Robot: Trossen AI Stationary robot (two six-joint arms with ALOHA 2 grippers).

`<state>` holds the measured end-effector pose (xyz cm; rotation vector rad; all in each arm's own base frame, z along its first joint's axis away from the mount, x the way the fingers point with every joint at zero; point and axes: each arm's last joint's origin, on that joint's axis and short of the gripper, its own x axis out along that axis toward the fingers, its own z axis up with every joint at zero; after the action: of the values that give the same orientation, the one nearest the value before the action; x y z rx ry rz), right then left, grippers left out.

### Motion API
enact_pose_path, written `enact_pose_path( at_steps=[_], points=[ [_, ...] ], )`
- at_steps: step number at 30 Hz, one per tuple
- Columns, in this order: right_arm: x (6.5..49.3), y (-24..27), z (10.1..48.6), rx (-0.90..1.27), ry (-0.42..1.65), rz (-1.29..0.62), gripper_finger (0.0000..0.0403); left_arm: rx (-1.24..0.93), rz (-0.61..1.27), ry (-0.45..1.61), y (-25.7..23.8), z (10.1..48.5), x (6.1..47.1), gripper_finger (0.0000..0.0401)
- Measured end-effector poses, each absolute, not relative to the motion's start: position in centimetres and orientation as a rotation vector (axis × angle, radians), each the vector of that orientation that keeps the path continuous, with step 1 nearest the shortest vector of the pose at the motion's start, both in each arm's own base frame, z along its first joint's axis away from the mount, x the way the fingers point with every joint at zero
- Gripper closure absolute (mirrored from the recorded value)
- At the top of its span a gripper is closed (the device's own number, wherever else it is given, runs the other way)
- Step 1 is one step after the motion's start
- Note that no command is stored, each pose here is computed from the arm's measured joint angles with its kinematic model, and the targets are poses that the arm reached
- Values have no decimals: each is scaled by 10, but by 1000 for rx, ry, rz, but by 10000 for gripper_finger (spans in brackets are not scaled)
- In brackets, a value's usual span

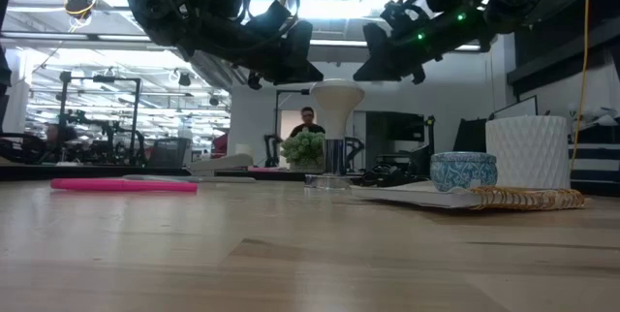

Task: Screw lightbulb
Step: Insert the lightbulb into the lamp

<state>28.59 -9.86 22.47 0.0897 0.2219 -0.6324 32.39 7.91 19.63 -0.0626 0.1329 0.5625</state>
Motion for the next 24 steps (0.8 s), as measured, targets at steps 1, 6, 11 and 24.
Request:
enact_pose_path(
  at_steps=[1, 6, 11, 24],
  points=[
    [286, -98, 223, 90, 234, -632, 391, -63, 563, 133, 79, 196, 324, 401],
    [284, -98, 218, 89, 296, -633, 391, -64, 563, 135, 79, 196, 324, 401],
    [284, -98, 217, 90, 311, -623, 391, -65, 563, 136, 79, 196, 324, 401],
    [284, -97, 216, 97, 318, -594, 391, -71, 511, 65, 63, 201, 328, 401]
  ],
)
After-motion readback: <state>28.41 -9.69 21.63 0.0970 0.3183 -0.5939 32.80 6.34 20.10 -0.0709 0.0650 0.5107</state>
